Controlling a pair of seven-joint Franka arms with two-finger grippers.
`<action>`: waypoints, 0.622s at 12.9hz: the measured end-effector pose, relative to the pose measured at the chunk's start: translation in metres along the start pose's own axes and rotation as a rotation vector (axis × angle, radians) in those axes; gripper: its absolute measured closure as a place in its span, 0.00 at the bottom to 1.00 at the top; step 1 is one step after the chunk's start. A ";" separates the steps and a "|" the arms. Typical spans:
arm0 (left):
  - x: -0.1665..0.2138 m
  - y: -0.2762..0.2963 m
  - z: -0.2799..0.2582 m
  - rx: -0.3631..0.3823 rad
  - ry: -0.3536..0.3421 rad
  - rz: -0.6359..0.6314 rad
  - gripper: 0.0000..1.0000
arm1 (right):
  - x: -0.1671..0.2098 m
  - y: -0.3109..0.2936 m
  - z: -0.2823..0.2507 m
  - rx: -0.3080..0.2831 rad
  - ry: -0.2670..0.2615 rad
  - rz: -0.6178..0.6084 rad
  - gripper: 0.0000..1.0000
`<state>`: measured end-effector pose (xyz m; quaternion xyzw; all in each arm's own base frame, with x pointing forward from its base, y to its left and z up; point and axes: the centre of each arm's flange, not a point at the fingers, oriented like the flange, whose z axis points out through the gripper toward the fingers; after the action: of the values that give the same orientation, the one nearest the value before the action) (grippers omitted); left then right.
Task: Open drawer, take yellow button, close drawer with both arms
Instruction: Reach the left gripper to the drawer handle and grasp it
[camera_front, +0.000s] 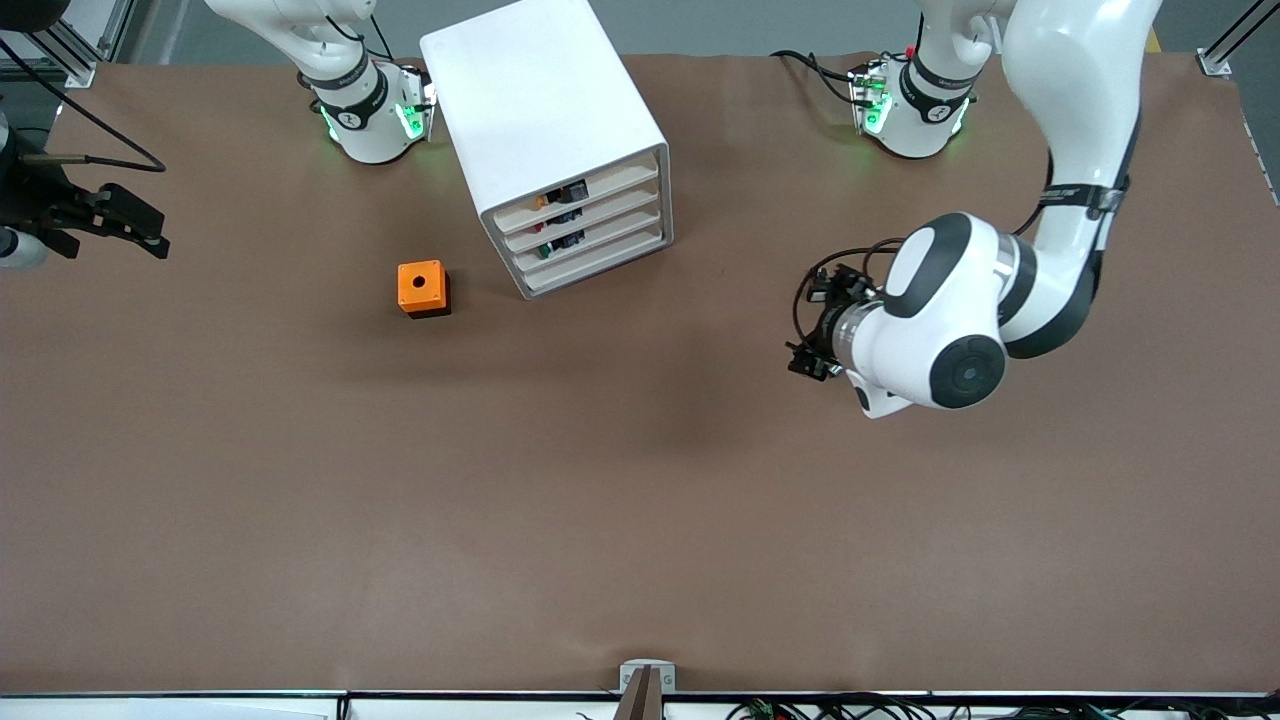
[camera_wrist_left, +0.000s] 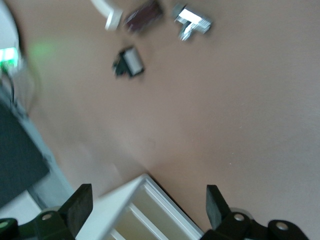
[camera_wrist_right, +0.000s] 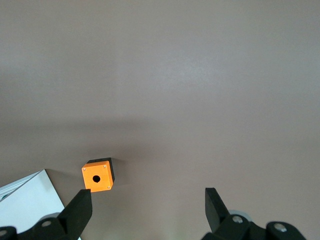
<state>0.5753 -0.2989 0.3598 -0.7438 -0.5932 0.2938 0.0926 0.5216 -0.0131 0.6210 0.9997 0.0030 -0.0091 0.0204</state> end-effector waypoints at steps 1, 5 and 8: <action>-0.013 0.001 0.010 0.025 -0.034 -0.132 0.00 | 0.000 0.000 0.000 0.000 0.000 0.000 0.00; -0.037 0.015 0.046 0.193 -0.225 -0.487 0.00 | 0.000 0.000 0.000 0.000 0.000 0.000 0.00; -0.041 0.029 0.071 0.330 -0.319 -0.670 0.02 | 0.000 0.000 0.000 0.000 0.000 -0.001 0.00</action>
<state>0.5556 -0.3599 0.3016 -0.4295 -0.7547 0.4503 0.2078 0.5216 -0.0129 0.6209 0.9997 0.0033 -0.0092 0.0204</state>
